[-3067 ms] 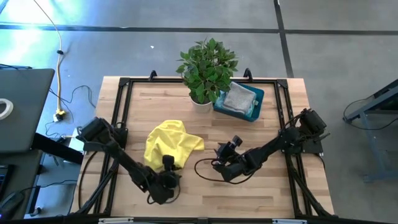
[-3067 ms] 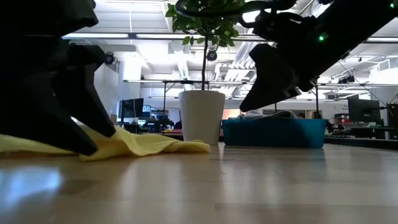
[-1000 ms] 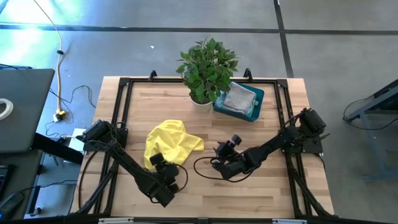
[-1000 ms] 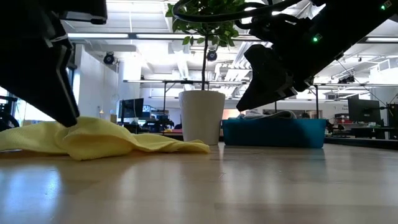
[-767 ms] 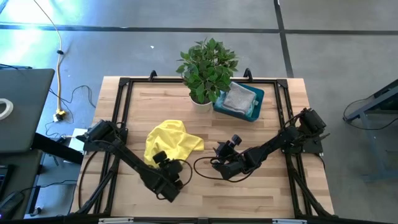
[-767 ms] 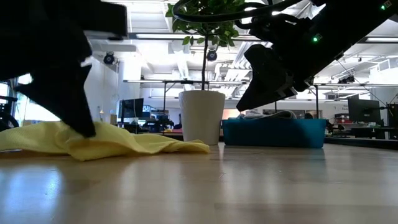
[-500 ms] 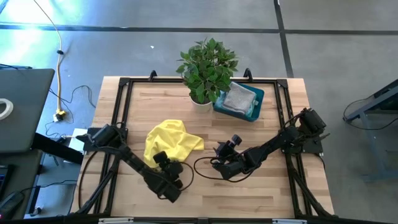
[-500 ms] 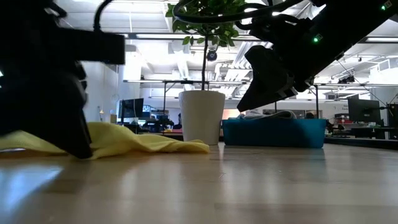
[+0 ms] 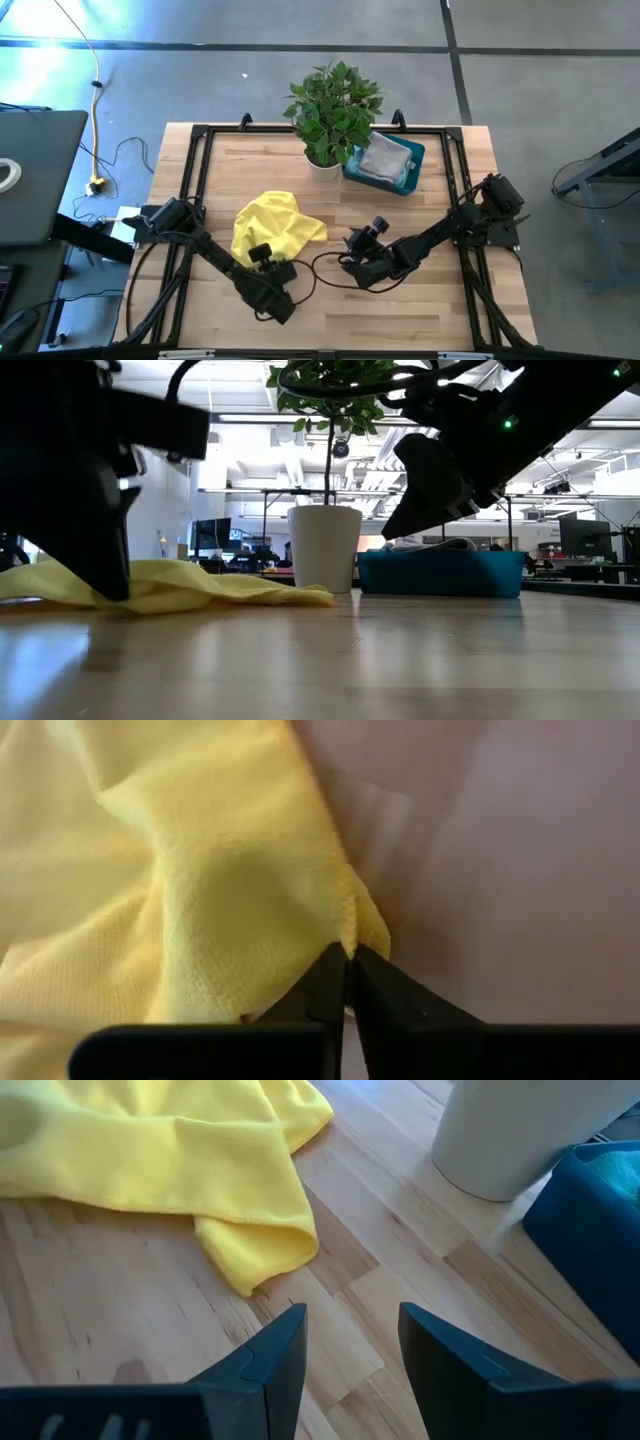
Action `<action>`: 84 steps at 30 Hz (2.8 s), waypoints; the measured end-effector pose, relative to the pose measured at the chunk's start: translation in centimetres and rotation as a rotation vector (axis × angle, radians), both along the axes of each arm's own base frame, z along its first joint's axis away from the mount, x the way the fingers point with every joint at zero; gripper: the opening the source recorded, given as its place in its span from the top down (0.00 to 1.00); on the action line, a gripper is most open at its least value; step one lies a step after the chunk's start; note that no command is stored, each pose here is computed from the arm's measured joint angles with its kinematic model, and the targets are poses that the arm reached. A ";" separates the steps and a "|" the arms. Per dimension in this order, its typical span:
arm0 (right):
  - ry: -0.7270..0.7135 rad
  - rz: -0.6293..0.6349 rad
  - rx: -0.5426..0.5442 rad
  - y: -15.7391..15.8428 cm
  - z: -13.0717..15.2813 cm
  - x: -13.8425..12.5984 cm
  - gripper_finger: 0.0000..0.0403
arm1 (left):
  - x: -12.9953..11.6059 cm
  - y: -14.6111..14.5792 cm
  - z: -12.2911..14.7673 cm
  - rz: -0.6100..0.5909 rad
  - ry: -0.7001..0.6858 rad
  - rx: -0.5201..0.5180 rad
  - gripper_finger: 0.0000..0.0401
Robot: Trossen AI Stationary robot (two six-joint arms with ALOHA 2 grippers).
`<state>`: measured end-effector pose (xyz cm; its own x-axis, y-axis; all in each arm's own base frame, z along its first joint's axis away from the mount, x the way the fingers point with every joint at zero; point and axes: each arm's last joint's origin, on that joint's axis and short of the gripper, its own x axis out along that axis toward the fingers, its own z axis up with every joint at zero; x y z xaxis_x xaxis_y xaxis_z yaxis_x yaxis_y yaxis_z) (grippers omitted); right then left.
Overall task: Fold microfiber towels
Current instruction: Fold the yellow towel
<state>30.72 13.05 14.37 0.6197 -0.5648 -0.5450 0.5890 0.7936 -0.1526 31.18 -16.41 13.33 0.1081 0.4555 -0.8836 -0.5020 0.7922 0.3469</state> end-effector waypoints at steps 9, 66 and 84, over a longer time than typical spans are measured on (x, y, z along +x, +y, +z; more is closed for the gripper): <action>-0.015 0.173 -0.111 0.7 -0.7 2.2 0.62 | 1.7 -1.0 5.4 -0.208 0.117 0.000 0.99; 0.026 0.525 0.099 -2.5 -4.7 6.2 0.65 | 1.8 -1.6 19.0 -0.595 0.148 -0.251 1.00; 0.084 0.466 -0.145 -1.1 2.2 3.0 0.99 | 1.4 -1.1 20.1 -0.709 0.138 -0.095 1.00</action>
